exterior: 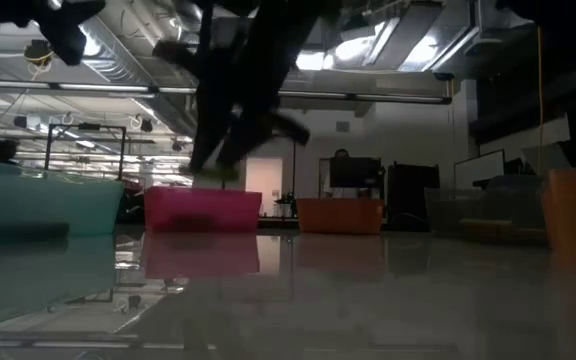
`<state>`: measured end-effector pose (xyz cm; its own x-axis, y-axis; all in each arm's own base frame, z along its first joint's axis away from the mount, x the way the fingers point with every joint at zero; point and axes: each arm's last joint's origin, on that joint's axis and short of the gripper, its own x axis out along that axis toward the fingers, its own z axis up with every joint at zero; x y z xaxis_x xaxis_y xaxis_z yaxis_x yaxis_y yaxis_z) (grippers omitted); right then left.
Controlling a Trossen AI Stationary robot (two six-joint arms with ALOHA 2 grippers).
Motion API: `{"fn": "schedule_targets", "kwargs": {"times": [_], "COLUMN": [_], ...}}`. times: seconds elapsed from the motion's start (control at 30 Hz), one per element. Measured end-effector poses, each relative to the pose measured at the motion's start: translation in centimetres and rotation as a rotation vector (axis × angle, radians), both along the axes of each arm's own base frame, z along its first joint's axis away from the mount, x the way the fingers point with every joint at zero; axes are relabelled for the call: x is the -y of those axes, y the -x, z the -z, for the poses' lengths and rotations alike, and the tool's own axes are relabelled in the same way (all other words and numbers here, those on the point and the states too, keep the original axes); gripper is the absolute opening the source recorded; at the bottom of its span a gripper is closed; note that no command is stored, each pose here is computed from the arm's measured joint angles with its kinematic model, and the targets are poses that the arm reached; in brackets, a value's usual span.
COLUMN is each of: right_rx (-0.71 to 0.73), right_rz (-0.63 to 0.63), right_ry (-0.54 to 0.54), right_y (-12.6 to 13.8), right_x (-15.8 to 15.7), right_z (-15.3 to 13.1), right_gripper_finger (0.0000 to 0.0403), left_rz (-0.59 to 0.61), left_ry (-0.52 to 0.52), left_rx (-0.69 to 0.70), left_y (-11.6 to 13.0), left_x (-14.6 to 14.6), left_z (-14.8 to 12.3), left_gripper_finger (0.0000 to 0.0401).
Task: Sort blocks
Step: Put the green block into the orange bin
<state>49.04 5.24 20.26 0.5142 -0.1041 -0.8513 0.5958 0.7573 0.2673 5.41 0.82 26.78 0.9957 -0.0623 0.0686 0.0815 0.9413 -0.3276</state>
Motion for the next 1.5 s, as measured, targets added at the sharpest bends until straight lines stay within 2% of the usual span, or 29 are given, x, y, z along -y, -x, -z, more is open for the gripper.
{"fn": "schedule_targets", "kwargs": {"times": [0.2,0.33,0.43,0.77,0.93,1.07,1.3,1.5], "right_rx": [-0.016,-0.024,-0.066,-0.312,-0.331,-0.332,-0.386,-0.437], "right_rz": [-0.068,-0.106,-0.1,0.017,0.067,0.11,0.134,0.112], "right_ry": [0.093,0.182,0.232,0.227,0.224,0.2,0.138,0.091], "right_y": [0.0,1.0,1.9,5.9,7.1,8.0,9.0,9.1], "right_x": [4.5,7.8,10.4,19.3,22.4,24.6,26.4,26.1], "right_z": [-5.4,-9.5,-10.6,-9.8,-9.8,-9.7,-7.9,-6.0], "right_gripper_finger": [0.0098,0.0096,0.0097,0.01,0.01,0.0101,0.0101,0.0102], "left_rz": [0.052,0.063,0.055,-0.095,-0.167,-0.2,-0.232,-0.232], "left_ry": [-0.014,-0.003,0.011,-0.032,-0.036,-0.082,-0.104,-0.105], "left_rx": [0.116,0.177,0.168,0.07,-0.055,-0.081,-0.087,-0.1], "left_y": [-1.9,-2.8,-3.4,-4.4,-4.6,-4.6,-4.6,-4.7], "left_x": [-0.4,-0.4,-0.3,0.1,0.1,0.1,0.0,0.0], "left_z": [2.2,3.6,4.9,8.7,10.0,10.2,10.2,10.3], "left_gripper_finger": [0.0198,0.0198,0.0198,0.0198,0.0198,0.0198,0.0198,0.0198]}}
